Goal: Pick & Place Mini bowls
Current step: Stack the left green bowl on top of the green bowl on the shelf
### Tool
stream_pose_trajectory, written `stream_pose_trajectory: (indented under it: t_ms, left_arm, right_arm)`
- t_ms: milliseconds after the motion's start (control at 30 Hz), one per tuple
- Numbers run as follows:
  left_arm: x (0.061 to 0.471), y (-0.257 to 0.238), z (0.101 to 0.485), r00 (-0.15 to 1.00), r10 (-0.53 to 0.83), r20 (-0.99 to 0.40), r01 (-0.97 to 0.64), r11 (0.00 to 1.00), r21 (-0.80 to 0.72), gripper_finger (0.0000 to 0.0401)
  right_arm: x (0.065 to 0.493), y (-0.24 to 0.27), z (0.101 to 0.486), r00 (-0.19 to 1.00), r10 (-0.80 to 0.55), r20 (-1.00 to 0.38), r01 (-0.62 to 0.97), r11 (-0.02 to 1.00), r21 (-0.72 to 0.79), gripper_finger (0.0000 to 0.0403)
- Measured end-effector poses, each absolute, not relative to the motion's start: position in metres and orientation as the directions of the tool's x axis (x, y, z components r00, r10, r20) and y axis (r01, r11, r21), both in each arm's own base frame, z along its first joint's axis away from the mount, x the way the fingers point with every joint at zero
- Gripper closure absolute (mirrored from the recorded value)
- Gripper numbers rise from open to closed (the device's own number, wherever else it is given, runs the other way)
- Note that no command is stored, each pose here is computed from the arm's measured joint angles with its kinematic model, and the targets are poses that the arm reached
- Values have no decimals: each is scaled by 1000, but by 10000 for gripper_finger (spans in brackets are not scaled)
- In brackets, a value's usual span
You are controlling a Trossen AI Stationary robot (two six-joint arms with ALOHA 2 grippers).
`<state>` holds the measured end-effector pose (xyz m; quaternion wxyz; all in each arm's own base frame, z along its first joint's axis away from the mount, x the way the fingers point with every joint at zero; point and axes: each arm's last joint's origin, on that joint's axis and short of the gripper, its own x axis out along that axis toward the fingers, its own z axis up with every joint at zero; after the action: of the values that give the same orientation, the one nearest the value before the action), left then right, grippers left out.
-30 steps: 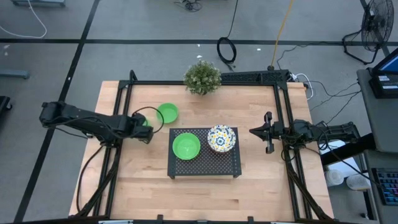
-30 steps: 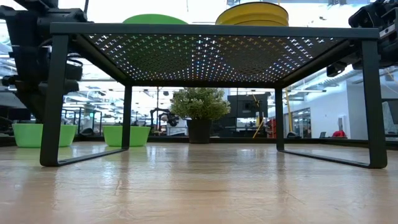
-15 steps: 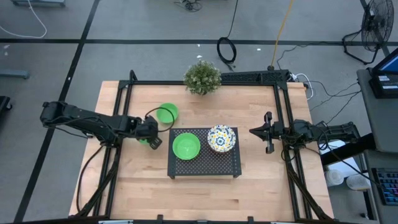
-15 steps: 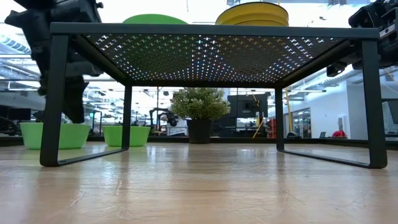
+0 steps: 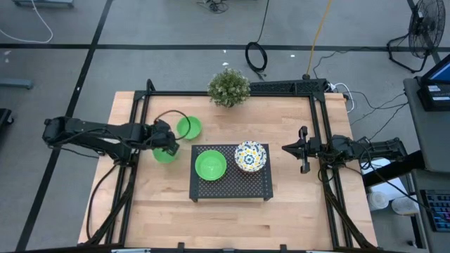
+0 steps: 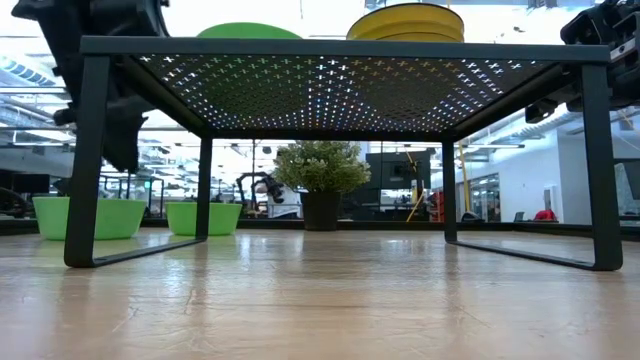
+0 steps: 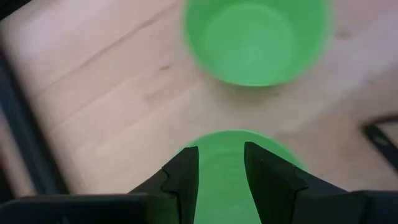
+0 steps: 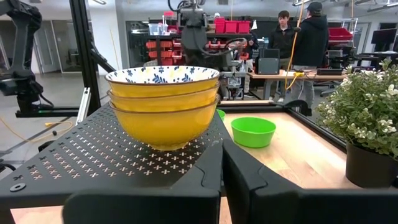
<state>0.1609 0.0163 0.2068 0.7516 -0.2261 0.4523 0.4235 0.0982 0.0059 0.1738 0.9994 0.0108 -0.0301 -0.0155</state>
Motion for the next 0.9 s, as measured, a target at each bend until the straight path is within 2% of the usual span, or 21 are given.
stream_pose_trajectory:
  t_ms: [133, 267, 433, 567, 900]
  left_arm:
    - [151, 29, 199, 94, 427, -899, -904, 416, 103, 268]
    - [142, 33, 189, 16, 342, -940, -927, 358, 114, 268]
    - [136, 32, 181, -21, 263, -965, -928, 354, 117, 268]
    - [128, 31, 173, -83, 253, -964, -930, 329, 166, 268]
    - [130, 31, 172, -57, 255, -965, -933, 331, 143, 268]
  right_arm:
    - [98, 6, 174, 998, -32, 59, 31, 999, 22, 403]
    - [98, 6, 174, 998, -31, 58, 30, 999, 22, 403]
    - [98, 6, 174, 998, -32, 59, 31, 999, 22, 403]
    - [98, 6, 174, 998, -32, 58, 30, 999, 22, 403]
    - [98, 6, 174, 998, -32, 58, 30, 999, 22, 403]
